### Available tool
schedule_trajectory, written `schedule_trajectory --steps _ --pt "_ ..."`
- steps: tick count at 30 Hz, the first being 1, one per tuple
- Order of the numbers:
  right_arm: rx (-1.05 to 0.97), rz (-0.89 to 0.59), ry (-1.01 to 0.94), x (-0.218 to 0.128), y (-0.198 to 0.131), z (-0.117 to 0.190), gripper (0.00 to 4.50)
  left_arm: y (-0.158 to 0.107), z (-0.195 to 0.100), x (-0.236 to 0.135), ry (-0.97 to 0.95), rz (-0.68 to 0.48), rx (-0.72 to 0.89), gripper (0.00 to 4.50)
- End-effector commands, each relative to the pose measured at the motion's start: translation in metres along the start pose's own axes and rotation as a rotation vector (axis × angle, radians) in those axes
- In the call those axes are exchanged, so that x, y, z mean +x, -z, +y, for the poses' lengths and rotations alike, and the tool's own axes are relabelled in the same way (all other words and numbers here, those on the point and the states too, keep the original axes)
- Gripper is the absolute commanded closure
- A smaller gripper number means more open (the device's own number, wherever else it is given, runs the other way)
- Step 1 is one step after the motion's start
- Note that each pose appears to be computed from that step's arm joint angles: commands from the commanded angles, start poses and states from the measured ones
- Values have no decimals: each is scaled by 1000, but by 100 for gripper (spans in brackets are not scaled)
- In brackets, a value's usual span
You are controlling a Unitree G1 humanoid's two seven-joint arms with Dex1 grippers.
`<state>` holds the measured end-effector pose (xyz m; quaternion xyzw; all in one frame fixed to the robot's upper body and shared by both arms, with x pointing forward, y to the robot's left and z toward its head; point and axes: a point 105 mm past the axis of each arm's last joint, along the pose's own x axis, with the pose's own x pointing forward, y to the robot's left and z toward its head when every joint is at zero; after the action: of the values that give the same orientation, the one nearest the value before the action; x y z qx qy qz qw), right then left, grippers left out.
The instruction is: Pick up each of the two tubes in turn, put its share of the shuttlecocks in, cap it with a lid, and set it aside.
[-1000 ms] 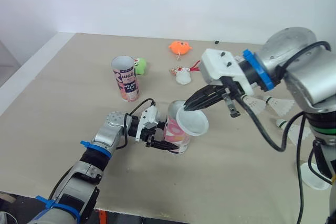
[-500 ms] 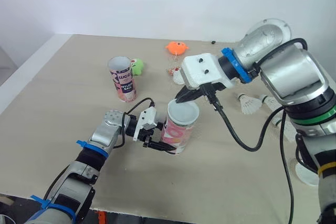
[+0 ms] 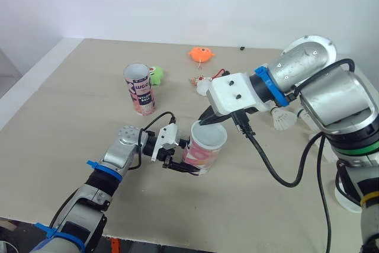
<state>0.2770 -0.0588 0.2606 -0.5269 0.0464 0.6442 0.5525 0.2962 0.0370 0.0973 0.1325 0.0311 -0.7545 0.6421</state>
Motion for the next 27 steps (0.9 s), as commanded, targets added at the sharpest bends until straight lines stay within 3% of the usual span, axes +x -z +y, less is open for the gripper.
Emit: schedule_trajectory --steps 1,9,12,21,24,27 --pt "-46 30 -4 8 3 2 448 32 -12 -1 14 80 -128 167" --pt "-153 78 -19 9 7 3 448 32 -13 -2 -4 74 -132 167" --pt "-180 85 -10 9 9 1 371 32 -12 -3 -12 72 -134 167" --pt "-153 63 75 -1 6 -22 6 33 -13 -4 -29 66 -143 167" --pt "-85 -11 96 -17 -4 -31 6 33 -12 -4 -31 64 -144 167" --pt "42 -176 81 -36 -19 -34 6 33 -12 -3 -33 63 -144 167"
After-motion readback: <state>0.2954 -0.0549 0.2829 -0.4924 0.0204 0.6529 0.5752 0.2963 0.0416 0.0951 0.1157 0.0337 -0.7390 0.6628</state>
